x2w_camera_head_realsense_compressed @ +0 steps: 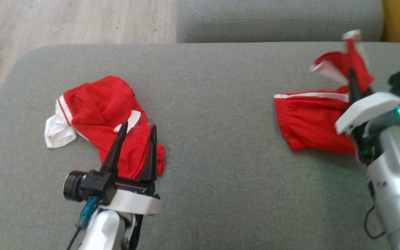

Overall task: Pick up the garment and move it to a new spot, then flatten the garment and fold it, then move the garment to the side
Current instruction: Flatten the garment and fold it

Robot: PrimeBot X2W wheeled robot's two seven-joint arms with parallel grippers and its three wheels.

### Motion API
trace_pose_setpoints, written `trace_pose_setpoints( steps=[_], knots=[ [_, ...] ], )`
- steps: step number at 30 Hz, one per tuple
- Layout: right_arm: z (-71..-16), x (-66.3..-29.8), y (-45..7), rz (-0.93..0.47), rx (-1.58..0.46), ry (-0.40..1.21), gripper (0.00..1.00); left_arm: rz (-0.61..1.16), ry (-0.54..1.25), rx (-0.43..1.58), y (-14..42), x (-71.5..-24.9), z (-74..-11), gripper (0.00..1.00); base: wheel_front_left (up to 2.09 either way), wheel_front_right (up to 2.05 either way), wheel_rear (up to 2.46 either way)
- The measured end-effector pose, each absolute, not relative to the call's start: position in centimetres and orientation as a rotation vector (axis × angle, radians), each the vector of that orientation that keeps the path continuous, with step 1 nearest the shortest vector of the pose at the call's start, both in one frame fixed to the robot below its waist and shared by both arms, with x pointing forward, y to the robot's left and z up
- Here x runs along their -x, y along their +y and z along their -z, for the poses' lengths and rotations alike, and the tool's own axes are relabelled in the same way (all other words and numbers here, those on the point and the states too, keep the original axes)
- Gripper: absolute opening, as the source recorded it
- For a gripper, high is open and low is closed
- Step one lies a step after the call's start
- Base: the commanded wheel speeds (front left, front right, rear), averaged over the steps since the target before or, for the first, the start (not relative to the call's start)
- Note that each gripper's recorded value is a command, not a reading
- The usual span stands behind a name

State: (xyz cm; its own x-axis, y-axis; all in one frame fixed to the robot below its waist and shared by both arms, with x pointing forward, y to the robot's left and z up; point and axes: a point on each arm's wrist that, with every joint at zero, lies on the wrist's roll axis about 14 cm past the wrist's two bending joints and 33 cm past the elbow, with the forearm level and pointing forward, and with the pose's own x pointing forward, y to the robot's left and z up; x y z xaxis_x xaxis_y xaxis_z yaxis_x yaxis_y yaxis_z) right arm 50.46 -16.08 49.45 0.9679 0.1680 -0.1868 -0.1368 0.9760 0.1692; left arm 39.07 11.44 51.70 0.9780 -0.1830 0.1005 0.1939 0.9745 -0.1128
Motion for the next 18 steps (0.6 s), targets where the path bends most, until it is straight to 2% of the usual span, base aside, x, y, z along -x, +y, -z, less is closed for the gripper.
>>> trace_pose_setpoints(
  steps=[5, 18],
  knots=[
    [-48.6, -48.5, -12.7, -0.298, -0.125, 0.244, 0.00, 0.160, -0.080, 0.120, 12.4, -38.1, -51.3, 1.00, 0.00, 0.00, 0.00],
    [-42.4, -44.4, -7.5, -0.547, 0.057, 0.468, 0.00, 0.133, -0.052, 0.122, 13.3, -37.9, -50.3, 1.00, 0.00, 0.00, 0.00]
  ],
)
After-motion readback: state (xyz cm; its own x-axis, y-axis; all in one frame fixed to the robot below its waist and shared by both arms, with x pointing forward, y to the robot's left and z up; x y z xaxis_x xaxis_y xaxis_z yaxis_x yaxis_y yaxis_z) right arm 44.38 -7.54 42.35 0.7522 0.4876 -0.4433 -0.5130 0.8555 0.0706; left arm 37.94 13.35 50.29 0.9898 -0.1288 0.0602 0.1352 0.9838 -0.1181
